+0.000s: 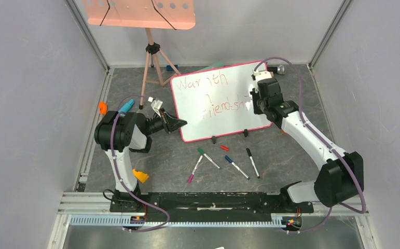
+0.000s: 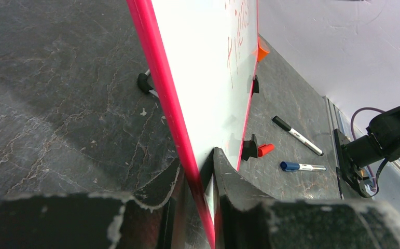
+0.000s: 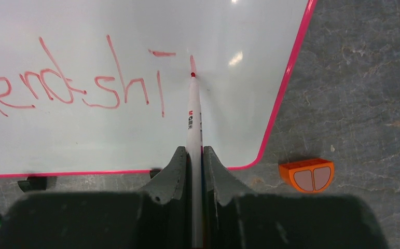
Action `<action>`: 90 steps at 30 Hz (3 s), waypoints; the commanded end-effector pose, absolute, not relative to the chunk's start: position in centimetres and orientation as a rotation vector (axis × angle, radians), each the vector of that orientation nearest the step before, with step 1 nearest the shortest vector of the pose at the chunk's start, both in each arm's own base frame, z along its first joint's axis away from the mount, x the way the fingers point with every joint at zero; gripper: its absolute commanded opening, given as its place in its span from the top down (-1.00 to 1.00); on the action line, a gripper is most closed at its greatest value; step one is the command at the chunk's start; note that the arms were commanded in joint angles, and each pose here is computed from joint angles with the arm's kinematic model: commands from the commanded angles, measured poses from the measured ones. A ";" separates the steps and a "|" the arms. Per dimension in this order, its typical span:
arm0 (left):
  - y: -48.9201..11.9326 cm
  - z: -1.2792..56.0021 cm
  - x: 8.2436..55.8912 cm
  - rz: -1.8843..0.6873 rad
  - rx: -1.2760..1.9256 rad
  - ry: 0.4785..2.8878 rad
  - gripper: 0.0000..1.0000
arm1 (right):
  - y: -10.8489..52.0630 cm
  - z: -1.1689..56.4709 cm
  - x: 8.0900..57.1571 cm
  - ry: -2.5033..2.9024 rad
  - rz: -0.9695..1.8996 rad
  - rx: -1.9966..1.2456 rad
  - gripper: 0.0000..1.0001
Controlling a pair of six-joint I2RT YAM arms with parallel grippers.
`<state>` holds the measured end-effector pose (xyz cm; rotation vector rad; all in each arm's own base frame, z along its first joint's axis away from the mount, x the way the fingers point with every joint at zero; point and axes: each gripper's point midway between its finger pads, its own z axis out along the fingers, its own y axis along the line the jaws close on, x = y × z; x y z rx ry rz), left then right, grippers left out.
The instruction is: Write a sentence on the whiteboard
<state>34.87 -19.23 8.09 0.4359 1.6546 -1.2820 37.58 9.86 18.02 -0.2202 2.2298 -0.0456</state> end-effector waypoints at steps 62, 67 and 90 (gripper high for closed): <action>-17.6 7.5 37.7 -1.100 0.415 1.602 0.93 | 7.5 19.3 38.1 2.208 -0.117 -0.130 1.00; -17.6 7.5 37.7 -1.100 0.415 1.602 0.94 | 8.1 18.4 37.4 2.228 -0.068 -0.160 1.00; -17.7 7.7 37.6 -1.105 0.425 1.598 0.48 | 10.8 20.5 37.1 2.138 0.129 -0.208 1.00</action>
